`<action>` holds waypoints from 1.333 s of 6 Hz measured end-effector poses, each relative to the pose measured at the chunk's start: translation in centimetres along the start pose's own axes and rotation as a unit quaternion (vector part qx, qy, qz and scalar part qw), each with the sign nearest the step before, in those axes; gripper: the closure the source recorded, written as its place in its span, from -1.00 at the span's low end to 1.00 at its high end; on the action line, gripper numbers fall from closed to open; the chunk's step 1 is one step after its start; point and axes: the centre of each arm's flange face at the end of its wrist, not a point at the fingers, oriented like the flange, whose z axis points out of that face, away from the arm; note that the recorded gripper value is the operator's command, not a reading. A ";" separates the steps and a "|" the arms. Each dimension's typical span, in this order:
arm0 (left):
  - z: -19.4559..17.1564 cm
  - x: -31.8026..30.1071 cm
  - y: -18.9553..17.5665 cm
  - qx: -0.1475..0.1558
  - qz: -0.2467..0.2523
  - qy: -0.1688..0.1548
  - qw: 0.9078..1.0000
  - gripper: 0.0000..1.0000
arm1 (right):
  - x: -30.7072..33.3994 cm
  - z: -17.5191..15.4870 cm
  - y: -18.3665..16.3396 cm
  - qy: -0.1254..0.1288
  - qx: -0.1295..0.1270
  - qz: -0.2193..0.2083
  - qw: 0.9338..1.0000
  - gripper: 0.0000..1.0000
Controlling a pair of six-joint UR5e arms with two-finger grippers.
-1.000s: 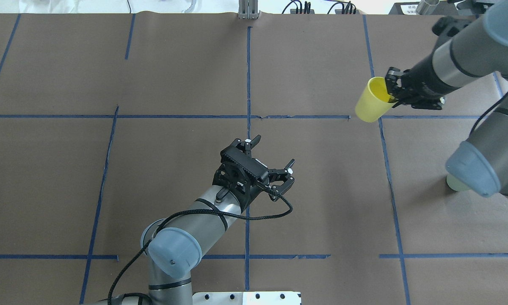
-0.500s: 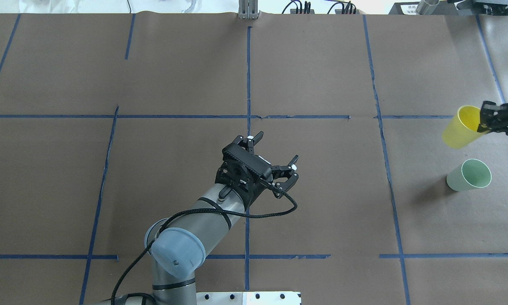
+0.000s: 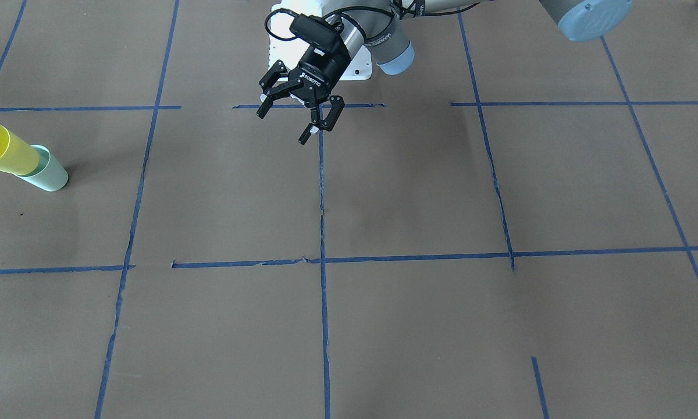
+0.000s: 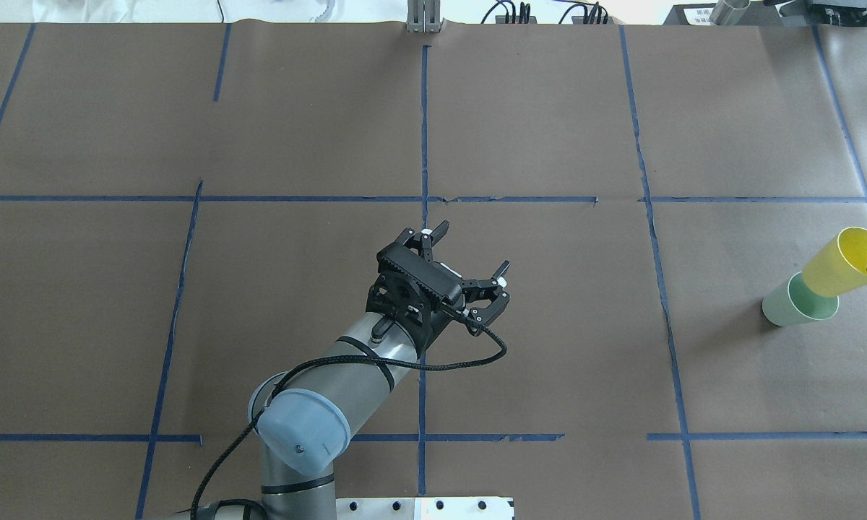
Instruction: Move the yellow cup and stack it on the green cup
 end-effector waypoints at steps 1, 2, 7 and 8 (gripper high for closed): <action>0.0 0.0 0.1 -0.001 0.001 0.000 1.000 -1.00 | 0.0 0.2 0.1 -0.001 0.001 -0.002 1.000 1.00; 0.1 0.0 0.2 -0.001 0.001 -0.001 1.000 -1.00 | -0.1 0.8 0.4 0.002 -0.003 -0.007 1.000 0.99; 0.0 0.2 -0.5 0.003 -0.003 0.001 1.000 -0.99 | 0.2 2.7 1.2 0.017 -0.020 -0.022 0.999 -1.00; -0.2 0.0 -1.5 0.009 -0.005 0.002 1.000 -0.99 | -0.2 2.7 1.1 0.014 -0.019 -0.025 0.999 -1.00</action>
